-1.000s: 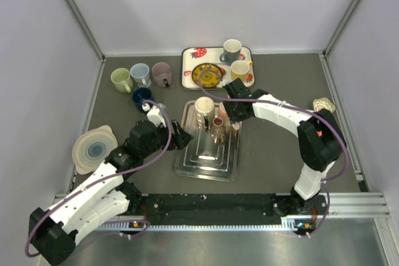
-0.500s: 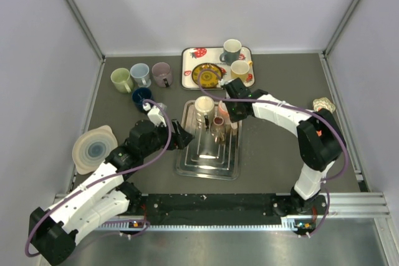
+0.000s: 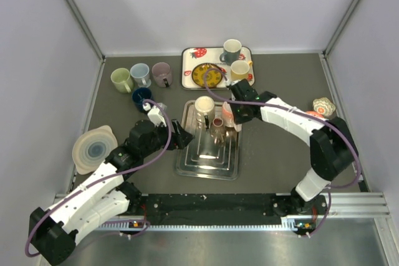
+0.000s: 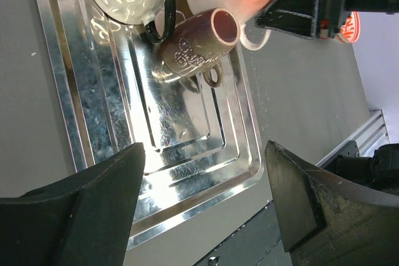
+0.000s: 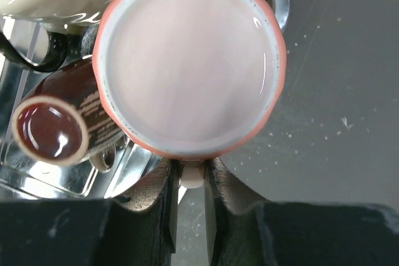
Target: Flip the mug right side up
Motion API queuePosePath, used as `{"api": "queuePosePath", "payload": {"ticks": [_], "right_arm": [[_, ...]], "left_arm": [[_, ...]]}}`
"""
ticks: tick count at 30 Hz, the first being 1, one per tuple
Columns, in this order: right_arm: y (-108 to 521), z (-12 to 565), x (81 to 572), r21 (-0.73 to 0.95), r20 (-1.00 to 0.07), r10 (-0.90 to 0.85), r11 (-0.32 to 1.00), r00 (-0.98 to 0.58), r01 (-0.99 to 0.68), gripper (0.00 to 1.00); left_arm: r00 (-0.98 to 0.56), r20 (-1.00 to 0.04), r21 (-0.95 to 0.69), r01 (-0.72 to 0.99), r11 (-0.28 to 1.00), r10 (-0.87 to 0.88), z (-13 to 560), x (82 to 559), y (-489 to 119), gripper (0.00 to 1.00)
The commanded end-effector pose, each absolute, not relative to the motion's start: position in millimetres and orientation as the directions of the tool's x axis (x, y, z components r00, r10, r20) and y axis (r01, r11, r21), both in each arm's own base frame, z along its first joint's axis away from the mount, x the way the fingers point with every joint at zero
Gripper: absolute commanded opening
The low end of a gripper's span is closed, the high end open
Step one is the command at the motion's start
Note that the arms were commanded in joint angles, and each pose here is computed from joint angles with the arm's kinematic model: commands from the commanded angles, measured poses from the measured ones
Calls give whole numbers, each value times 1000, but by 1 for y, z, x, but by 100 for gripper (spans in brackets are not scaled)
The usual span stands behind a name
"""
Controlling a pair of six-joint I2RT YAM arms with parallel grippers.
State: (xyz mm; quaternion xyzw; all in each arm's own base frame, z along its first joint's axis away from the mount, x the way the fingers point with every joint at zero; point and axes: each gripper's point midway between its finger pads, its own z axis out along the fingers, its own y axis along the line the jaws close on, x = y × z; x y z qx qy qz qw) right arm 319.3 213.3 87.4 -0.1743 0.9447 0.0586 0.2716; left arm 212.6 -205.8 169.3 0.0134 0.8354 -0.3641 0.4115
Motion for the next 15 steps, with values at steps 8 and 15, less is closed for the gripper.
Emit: {"api": "queuePosePath", "payload": {"ticks": [8,15], "right_arm": [[214,185,292,95,-698,-197,928,-689,-361,0],[228,238,257,321,-778,-15,850,-628,-417,0]], "left_arm": [[-596,-735,-594,338,730,-323,195,223,-204,82],[-598,-684,-695,364,620,-417,212,220,-219,82]]}}
